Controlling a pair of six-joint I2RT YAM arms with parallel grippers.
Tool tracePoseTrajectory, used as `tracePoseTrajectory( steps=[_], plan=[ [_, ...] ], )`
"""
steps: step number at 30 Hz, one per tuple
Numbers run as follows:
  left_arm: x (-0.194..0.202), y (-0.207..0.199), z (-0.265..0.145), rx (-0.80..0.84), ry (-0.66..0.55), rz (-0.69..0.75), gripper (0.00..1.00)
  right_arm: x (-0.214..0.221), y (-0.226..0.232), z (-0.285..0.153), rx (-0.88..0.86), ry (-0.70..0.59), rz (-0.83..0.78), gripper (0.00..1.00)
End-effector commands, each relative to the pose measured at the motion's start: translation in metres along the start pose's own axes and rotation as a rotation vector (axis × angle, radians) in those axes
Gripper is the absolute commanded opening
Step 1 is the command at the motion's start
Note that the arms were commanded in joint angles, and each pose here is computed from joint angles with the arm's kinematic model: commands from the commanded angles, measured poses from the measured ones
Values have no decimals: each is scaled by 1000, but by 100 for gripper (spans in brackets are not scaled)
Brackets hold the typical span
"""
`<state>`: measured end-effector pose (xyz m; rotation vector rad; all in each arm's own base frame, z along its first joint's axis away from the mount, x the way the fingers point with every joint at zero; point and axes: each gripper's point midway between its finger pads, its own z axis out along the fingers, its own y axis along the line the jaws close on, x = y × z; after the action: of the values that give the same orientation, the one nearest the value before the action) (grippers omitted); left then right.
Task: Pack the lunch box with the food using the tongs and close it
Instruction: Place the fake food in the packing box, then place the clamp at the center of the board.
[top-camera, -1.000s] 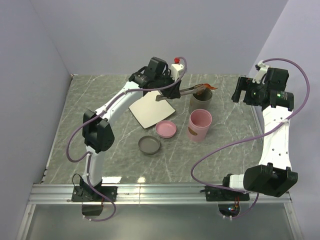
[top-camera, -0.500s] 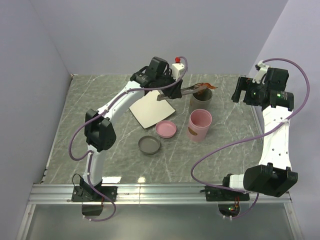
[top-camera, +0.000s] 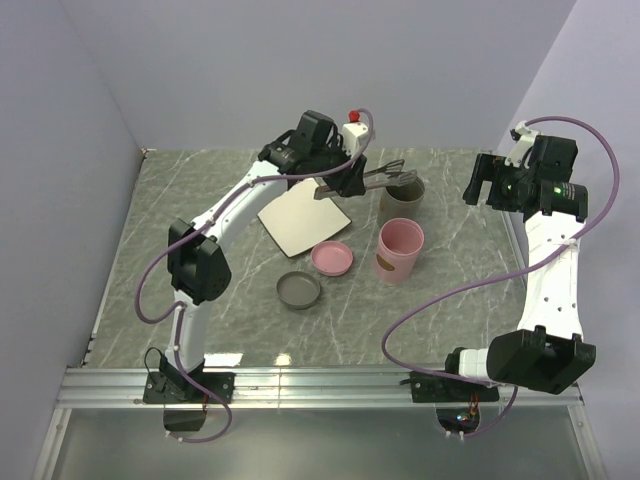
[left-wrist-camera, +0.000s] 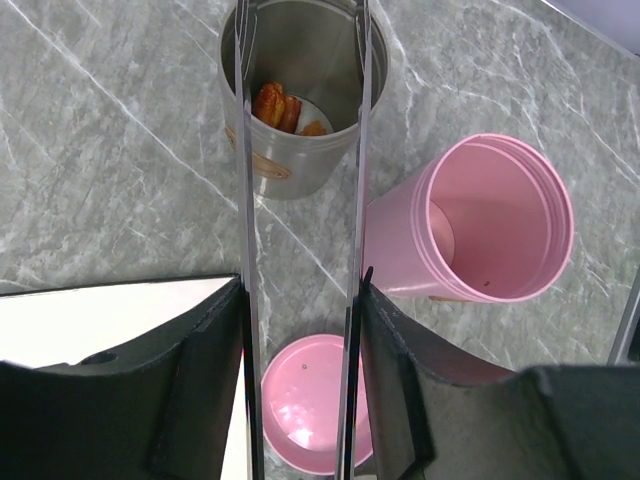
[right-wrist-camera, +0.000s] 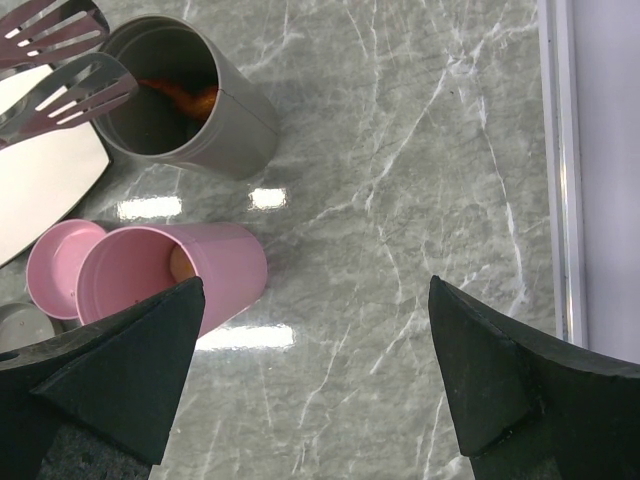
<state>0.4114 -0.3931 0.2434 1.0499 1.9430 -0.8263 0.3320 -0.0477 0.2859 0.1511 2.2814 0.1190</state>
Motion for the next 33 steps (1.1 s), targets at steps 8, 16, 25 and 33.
tracePoseTrajectory(
  steps=[8, 16, 25, 33],
  plan=[
    [-62, -4, -112, -38, -185, -27, 50, -14, 4, -11, -19, -57, -10, 100],
    [-35, 60, -202, -222, -232, -148, 49, -14, 8, -12, -38, -62, -14, 100],
    [54, 132, -293, -455, -200, -299, 49, -9, 6, -10, -35, -56, -27, 100],
    [139, 179, -320, -636, -64, -391, 49, -6, 6, -9, -35, -52, -32, 100]
  ],
)
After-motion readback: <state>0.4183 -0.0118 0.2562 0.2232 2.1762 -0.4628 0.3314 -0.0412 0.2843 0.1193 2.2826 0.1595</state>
